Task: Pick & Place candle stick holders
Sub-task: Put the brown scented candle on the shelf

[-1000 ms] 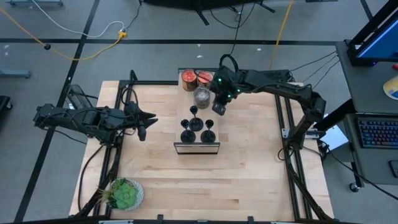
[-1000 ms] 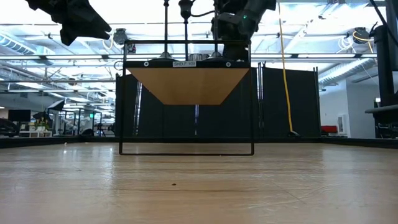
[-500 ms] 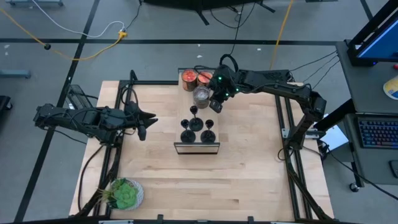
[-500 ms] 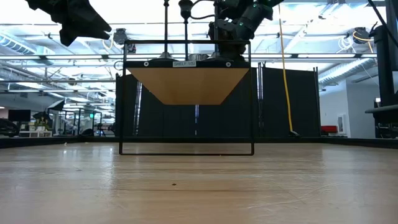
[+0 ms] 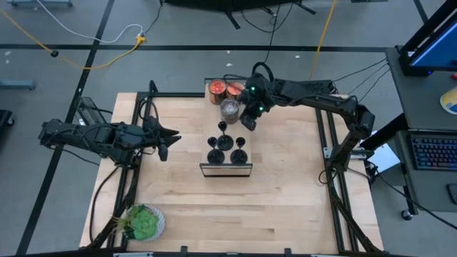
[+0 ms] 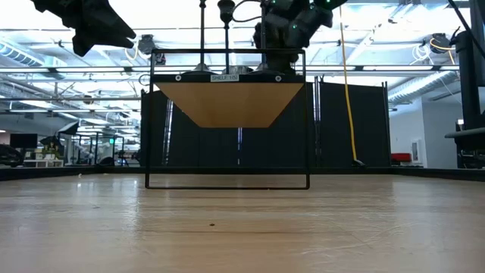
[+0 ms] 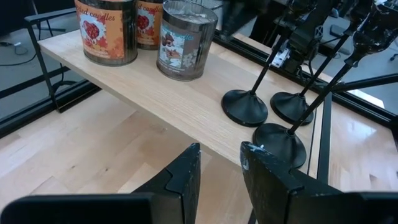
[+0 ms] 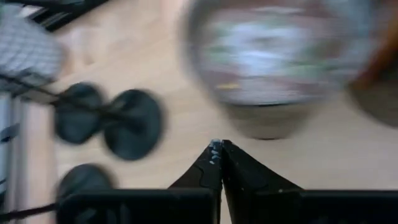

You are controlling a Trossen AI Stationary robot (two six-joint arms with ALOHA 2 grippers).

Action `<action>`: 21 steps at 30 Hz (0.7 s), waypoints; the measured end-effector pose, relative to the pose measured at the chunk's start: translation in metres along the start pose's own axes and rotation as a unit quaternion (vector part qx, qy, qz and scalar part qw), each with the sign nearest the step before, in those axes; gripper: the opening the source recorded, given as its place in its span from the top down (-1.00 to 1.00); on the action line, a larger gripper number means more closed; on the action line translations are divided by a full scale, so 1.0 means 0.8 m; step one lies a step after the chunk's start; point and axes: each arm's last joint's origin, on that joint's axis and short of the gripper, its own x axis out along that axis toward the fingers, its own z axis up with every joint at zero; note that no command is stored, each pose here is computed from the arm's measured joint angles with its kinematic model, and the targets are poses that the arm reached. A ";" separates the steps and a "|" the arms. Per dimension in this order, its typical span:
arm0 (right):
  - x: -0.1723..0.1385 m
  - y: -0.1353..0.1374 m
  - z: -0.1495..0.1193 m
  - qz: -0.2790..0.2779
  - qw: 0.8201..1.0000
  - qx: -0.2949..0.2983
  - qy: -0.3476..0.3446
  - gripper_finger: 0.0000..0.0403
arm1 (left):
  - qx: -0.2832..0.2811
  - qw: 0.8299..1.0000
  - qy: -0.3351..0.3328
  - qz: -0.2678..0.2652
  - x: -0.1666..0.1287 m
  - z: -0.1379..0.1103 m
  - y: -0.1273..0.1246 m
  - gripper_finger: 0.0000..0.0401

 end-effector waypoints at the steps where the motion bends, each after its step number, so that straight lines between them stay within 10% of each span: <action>1: 0.001 0.004 0.000 0.013 1.000 -0.002 0.002 1.00 | 0.000 1.000 0.000 0.000 0.000 0.000 0.000 0.40; 21: 0.022 0.000 0.016 0.016 0.998 -0.032 -0.054 1.00 | 0.001 1.000 0.000 0.000 0.000 0.000 0.000 0.40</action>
